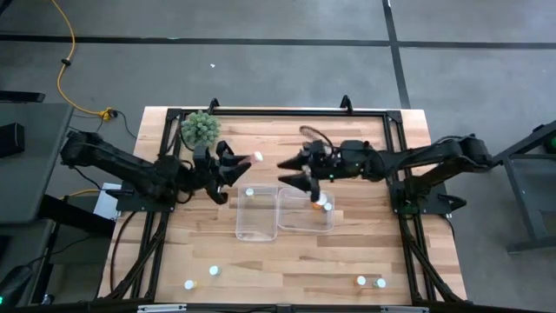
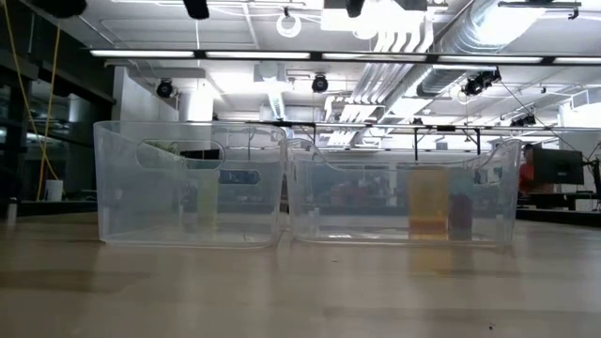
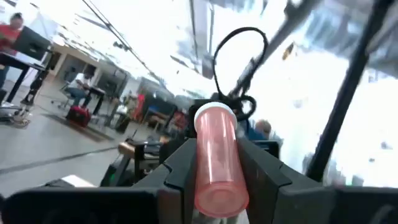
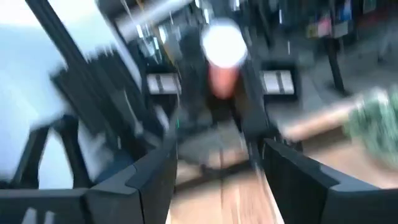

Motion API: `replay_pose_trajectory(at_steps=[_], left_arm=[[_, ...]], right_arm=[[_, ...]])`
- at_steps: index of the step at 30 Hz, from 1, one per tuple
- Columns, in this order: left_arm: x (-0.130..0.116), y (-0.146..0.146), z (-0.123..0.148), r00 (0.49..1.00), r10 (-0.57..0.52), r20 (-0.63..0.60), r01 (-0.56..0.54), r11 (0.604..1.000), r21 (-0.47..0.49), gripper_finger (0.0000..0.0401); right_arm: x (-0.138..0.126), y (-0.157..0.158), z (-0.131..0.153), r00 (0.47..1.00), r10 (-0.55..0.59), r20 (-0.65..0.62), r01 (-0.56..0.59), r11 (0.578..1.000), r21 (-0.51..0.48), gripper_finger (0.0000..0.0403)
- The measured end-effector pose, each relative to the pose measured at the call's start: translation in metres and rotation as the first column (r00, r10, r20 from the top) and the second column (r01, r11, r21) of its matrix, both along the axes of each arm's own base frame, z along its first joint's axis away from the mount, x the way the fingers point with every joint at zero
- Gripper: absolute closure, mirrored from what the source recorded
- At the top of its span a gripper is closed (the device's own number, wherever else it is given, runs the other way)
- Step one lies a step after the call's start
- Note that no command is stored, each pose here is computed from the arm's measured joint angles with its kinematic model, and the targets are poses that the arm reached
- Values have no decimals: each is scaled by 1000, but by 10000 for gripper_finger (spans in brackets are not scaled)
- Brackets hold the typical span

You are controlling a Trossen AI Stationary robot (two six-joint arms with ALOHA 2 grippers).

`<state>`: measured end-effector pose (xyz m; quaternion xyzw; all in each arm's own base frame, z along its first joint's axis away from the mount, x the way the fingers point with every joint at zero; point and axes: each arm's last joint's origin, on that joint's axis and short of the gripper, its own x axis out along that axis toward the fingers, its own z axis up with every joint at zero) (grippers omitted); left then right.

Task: Pick and place medicine bottles into bin by pill shape (circle, oval)
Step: Put the red pill bottle into the left transparent bin

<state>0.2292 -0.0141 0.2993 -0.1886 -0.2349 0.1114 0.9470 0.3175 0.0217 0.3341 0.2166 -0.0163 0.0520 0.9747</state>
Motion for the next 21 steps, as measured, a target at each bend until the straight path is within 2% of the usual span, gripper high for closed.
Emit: replay_pose_trajectory(at_steps=[5, 13, 21], left_arm=[[12, 0, -8, 989, 12, 149, 0, 997, -82, 318], [32, -1, -10, 962, 64, 264, -29, 990, -135, 318], [45, -2, 10, 947, 93, 307, -60, 991, -116, 318]], right_arm=[[22, -1, 8, 982, -54, 182, 54, 999, 6, 178], [41, -10, 23, 967, -118, 225, 117, 993, 20, 178], [44, -16, 36, 954, -173, 246, 170, 985, 31, 178]])
